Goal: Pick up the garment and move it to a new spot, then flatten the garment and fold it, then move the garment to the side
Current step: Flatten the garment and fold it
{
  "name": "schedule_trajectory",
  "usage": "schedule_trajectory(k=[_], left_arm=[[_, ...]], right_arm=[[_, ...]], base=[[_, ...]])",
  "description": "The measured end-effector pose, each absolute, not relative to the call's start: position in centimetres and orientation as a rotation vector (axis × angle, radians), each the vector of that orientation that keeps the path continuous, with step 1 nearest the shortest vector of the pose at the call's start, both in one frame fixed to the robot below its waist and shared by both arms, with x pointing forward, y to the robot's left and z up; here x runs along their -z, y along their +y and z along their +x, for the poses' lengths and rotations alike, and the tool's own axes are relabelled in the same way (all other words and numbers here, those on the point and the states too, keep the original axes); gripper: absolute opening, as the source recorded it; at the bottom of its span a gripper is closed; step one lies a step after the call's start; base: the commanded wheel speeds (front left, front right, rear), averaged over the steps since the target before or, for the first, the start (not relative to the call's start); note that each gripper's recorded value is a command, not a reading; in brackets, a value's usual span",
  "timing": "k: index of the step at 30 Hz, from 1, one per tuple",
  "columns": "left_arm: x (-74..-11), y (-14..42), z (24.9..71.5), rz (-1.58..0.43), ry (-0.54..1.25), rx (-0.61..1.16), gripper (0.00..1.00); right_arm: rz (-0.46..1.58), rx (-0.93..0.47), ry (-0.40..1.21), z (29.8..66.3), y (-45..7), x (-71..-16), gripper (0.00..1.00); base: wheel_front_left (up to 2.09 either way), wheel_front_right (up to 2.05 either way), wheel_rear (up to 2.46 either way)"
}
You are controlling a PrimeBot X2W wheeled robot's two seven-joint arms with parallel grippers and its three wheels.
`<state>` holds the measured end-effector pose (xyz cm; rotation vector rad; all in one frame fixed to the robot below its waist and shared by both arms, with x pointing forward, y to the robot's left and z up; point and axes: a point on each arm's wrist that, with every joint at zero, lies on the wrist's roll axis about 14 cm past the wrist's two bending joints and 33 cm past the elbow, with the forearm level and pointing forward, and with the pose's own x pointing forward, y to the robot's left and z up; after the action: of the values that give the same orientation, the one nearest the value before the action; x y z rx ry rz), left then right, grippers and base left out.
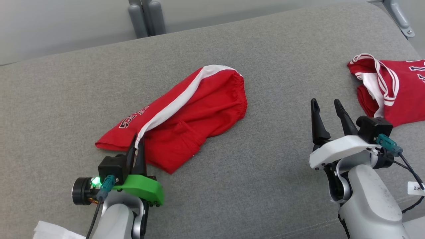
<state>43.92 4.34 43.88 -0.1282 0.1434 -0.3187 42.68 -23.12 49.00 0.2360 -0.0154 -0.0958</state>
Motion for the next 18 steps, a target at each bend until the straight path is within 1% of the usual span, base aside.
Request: schedule_trajectory(k=[7, 17, 18], left_arm=[[-46.7, 5.7, 42.9, -0.133, 0.053, 0.304, 0.00], [-44.4, 10.3, 39.6, -0.049, 0.121, 0.202, 0.00], [-44.2, 10.8, 39.5, -0.032, 0.125, 0.194, 0.09]], right_arm=[[0.243, 0.075, -0.002, 42.3, -22.2, -48.6, 1.00], [0.246, 0.029, -0.007, 41.8, -20.4, -49.1, 1.00], [0.247, 0.025, -0.008, 41.7, -20.3, -49.1, 1.00]], base=[[0.00, 0.00, 0.00], [0.00, 0.00, 0.00], [0.00, 0.00, 0.00]])
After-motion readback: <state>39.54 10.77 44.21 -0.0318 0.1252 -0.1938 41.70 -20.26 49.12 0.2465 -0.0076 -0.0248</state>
